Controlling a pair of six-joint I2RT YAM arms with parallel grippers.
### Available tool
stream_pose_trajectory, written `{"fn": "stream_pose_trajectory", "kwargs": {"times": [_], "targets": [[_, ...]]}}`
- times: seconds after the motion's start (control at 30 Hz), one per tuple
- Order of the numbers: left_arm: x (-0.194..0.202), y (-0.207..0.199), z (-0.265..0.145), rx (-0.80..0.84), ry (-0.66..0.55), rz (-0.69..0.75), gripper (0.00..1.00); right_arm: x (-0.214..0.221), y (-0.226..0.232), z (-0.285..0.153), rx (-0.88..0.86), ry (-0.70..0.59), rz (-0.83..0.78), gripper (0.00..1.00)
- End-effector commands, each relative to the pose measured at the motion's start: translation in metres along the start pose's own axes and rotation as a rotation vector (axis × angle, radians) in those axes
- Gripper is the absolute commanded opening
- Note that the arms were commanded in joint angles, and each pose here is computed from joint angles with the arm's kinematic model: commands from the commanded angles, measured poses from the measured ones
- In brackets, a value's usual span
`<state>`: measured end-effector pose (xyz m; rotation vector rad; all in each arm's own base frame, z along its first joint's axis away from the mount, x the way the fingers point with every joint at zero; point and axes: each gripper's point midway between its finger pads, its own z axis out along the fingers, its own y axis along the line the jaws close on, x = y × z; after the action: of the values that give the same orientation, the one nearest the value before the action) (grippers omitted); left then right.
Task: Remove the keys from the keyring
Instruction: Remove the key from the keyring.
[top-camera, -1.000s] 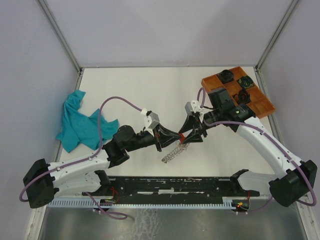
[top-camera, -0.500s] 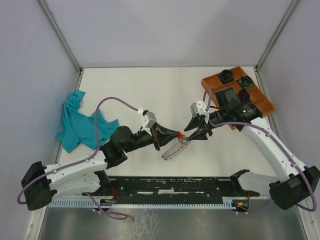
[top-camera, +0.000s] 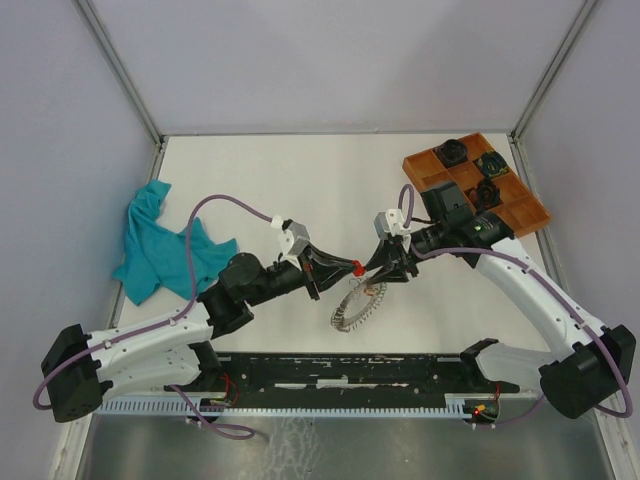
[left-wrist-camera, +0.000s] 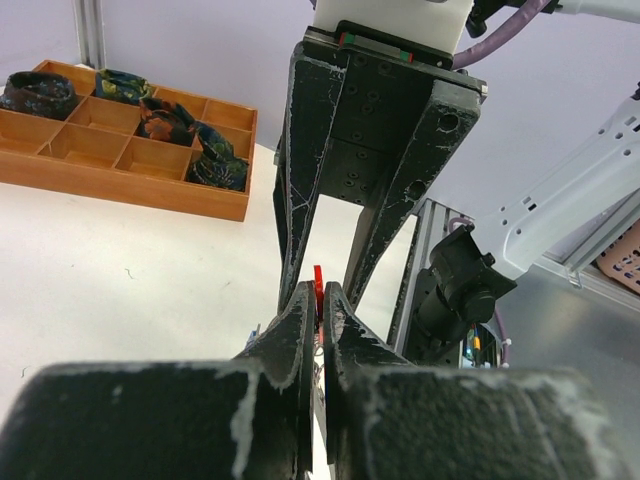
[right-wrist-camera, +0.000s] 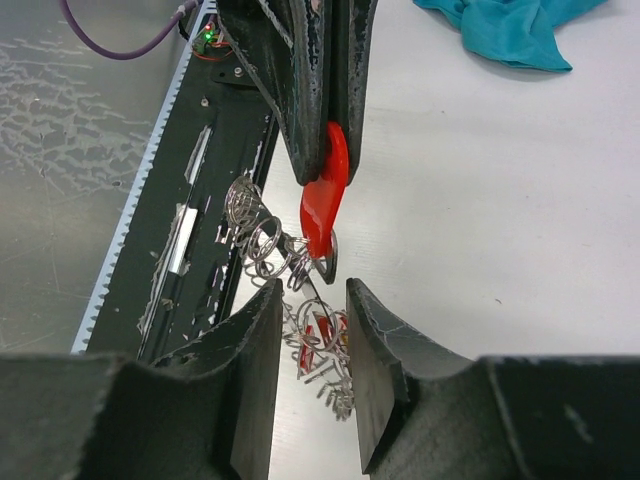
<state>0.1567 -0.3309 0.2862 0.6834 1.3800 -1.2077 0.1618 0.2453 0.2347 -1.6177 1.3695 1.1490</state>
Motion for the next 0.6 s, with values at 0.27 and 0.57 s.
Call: {"fn": "stream_pose_trajectory", "kwargs": {"times": [0.27, 0.57], "targets": [[-0.044, -0.003, -0.002, -0.017, -0.177, 0.006, 0.03, -0.007, -0.008, 0.009, 0.007, -0.039, 0.006, 0.35], [-0.045, 0.001, -0.004, -0.038, -0.198, -0.012, 0.03, -0.005, -0.013, 0.015, 0.026, -0.035, 0.034, 0.34]]}}
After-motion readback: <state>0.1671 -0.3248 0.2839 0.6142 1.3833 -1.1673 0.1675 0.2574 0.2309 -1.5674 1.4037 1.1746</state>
